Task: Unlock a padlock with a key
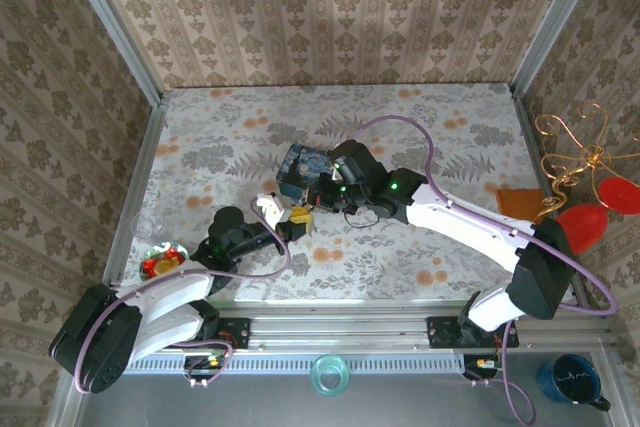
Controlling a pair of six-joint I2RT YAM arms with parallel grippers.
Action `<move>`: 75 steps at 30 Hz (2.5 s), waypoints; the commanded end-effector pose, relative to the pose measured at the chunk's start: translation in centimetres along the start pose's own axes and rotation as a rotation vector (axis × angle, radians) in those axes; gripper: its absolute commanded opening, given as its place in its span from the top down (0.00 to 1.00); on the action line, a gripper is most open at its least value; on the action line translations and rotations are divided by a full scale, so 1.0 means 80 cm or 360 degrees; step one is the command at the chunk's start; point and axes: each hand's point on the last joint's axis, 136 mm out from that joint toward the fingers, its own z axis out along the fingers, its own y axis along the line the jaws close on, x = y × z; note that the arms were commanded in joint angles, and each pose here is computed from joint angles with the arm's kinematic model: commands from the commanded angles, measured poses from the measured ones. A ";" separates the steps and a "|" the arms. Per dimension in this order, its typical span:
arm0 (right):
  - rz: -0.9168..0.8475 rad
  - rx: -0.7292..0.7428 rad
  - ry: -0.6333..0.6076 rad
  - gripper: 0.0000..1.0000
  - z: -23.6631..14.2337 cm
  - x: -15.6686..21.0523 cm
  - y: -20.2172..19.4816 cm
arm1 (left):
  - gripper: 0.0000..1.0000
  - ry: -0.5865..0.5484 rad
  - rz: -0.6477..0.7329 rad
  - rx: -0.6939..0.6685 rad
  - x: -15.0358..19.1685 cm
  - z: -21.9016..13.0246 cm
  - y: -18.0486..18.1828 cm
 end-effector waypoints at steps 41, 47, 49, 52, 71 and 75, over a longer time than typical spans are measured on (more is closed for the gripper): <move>-0.1809 -0.0521 -0.0001 0.69 -0.080 0.053 -0.009 | 1.00 0.0354 0.0060 0.0332 0.001 0.029 -0.049; -0.1901 -0.0525 0.0113 0.70 -0.063 0.077 -0.029 | 1.00 0.0362 0.0053 0.0421 0.003 0.029 -0.063; -0.1906 -0.0521 0.0115 0.71 -0.060 0.078 -0.033 | 1.00 0.0359 0.0056 0.0442 0.002 0.029 -0.066; -0.1907 -0.0502 0.0146 0.71 -0.053 0.080 -0.039 | 1.00 0.0362 0.0051 0.0461 0.002 0.029 -0.068; -0.1956 -0.0252 0.0142 0.74 -0.034 0.060 -0.064 | 1.00 0.0382 0.0049 0.0518 0.004 0.027 -0.077; -0.1963 -0.0220 0.0126 0.73 -0.034 0.055 -0.065 | 1.00 0.0389 0.0045 0.0535 0.006 0.027 -0.080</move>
